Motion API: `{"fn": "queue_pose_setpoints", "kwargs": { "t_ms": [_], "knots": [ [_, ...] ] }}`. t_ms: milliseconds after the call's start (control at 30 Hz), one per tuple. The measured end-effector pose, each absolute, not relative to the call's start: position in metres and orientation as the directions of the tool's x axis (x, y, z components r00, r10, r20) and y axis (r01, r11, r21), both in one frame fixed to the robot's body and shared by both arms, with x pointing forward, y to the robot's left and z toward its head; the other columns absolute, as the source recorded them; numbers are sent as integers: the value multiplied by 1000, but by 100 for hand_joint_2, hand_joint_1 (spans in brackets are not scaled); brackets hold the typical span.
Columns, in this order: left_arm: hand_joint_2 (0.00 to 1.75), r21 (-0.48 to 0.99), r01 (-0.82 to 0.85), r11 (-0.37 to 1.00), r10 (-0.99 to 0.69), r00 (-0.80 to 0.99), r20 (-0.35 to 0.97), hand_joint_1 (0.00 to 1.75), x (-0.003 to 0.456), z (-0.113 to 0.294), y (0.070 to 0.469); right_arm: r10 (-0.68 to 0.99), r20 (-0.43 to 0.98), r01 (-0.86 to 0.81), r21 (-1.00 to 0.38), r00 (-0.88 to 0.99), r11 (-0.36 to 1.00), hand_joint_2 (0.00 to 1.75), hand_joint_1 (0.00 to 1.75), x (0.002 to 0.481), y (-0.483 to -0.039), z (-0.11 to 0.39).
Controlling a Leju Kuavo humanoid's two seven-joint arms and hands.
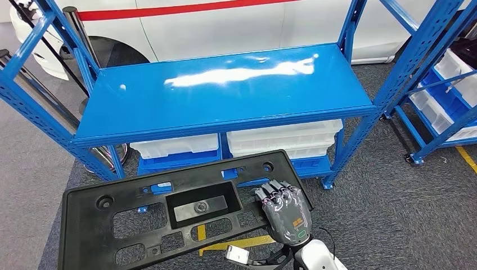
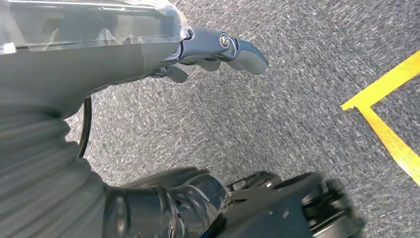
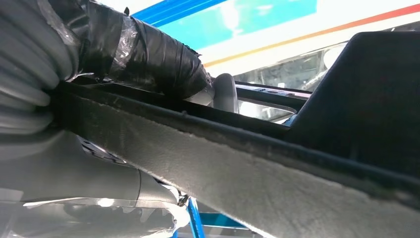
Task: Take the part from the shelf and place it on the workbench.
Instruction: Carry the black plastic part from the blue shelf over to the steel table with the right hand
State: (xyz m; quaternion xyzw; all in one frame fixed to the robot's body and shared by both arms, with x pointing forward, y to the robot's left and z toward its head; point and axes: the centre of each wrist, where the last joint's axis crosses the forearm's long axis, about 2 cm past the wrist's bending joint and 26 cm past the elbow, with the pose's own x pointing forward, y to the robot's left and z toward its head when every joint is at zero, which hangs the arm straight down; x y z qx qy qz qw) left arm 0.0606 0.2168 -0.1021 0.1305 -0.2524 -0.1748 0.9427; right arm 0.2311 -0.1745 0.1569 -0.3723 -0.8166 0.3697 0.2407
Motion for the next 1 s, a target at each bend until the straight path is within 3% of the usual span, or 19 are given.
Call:
{"fn": "queue_pose_setpoints", "kwargs": {
  "t_ms": [1000],
  "knots": [
    [175,343,259,903,-397,807,438,0,59,-103,218,764,217,371,-773,-608,515,175,166,209,-170,138]
  ]
}}
